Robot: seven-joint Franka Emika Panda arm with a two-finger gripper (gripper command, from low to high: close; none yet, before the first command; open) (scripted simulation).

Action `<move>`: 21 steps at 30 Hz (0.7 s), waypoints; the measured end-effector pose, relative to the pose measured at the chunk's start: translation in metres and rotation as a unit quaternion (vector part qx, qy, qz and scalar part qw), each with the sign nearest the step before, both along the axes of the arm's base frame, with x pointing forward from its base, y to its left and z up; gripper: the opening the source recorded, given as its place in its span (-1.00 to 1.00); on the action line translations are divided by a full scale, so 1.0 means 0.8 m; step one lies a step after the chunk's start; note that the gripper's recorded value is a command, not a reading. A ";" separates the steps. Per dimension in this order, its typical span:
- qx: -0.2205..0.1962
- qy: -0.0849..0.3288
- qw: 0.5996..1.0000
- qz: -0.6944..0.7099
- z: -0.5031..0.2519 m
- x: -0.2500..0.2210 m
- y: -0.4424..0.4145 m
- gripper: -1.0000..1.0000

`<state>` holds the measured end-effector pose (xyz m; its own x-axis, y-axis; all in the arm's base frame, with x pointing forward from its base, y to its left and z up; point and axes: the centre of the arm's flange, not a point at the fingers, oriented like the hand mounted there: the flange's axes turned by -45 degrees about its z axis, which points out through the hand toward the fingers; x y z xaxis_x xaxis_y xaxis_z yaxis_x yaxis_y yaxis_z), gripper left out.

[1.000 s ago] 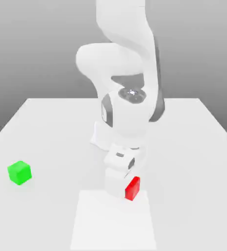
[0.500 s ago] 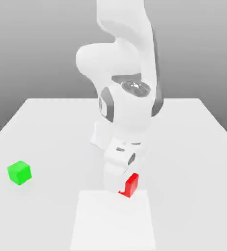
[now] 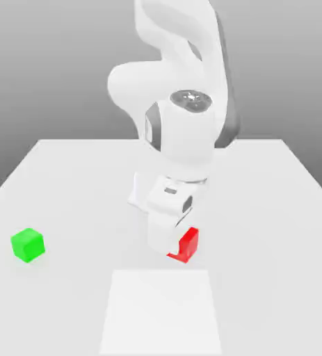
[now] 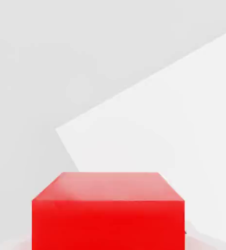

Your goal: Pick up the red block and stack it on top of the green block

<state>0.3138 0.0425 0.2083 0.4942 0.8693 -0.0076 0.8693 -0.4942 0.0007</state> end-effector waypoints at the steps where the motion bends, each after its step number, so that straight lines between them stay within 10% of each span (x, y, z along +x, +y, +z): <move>1: 0.003 -0.001 1.000 -0.023 0.003 0.004 -0.015 -1.00; 21: 0.004 -0.003 0.809 -0.588 -0.002 -0.102 -0.432 -1.00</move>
<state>0.2322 -0.3029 0.2068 0.9795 -0.2015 0.0005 -0.2015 -0.9795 -0.0036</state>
